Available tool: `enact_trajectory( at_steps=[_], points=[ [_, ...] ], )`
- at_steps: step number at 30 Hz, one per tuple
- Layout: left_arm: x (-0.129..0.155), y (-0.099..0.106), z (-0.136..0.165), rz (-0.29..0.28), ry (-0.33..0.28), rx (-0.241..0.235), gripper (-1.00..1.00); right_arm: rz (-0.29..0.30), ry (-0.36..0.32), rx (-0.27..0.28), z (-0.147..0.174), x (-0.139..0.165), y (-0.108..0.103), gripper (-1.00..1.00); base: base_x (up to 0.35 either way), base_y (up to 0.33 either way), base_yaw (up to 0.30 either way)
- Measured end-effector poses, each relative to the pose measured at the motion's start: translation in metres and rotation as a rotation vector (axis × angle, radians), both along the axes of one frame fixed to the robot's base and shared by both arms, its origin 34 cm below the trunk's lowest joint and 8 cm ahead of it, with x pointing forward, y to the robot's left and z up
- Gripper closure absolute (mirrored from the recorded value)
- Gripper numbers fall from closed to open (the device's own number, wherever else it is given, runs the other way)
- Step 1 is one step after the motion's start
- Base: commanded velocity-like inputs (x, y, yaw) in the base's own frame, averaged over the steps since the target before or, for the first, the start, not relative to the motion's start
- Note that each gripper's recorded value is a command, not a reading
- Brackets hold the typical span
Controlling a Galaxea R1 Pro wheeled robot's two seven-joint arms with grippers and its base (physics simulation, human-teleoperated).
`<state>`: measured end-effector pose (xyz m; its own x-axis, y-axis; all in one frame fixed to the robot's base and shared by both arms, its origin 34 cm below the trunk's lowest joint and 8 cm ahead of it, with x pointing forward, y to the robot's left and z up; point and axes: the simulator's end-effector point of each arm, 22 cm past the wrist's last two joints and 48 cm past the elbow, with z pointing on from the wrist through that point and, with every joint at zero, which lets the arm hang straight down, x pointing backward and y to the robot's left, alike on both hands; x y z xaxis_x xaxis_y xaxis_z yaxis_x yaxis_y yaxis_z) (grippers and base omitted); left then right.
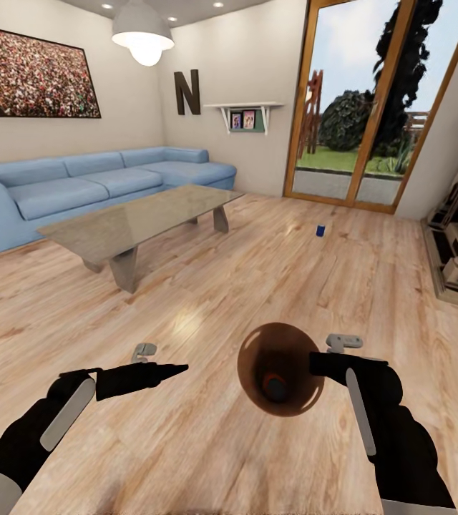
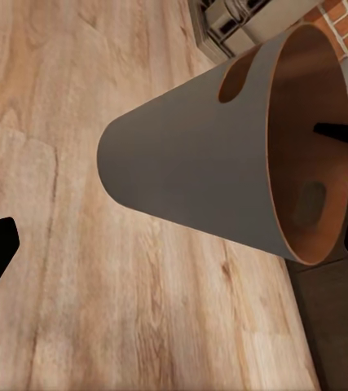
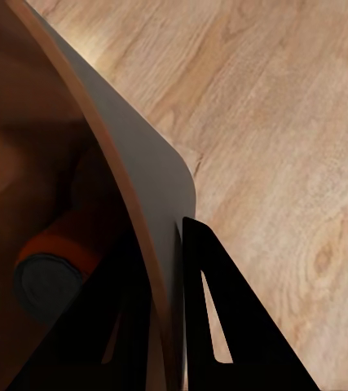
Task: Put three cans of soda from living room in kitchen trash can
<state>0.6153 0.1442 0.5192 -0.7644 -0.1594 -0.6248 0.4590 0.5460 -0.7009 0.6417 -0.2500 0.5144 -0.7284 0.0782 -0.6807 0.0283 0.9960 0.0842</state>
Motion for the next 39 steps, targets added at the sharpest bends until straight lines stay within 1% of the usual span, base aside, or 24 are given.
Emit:
enact_trajectory(
  at_steps=[39],
  points=[
    [-0.001,0.0,-0.027,0.0,0.051,0.0,-1.0,0.0,0.051,0.0,-0.028,-0.001,0.001,1.0,0.0,0.0,0.0]
  ],
)
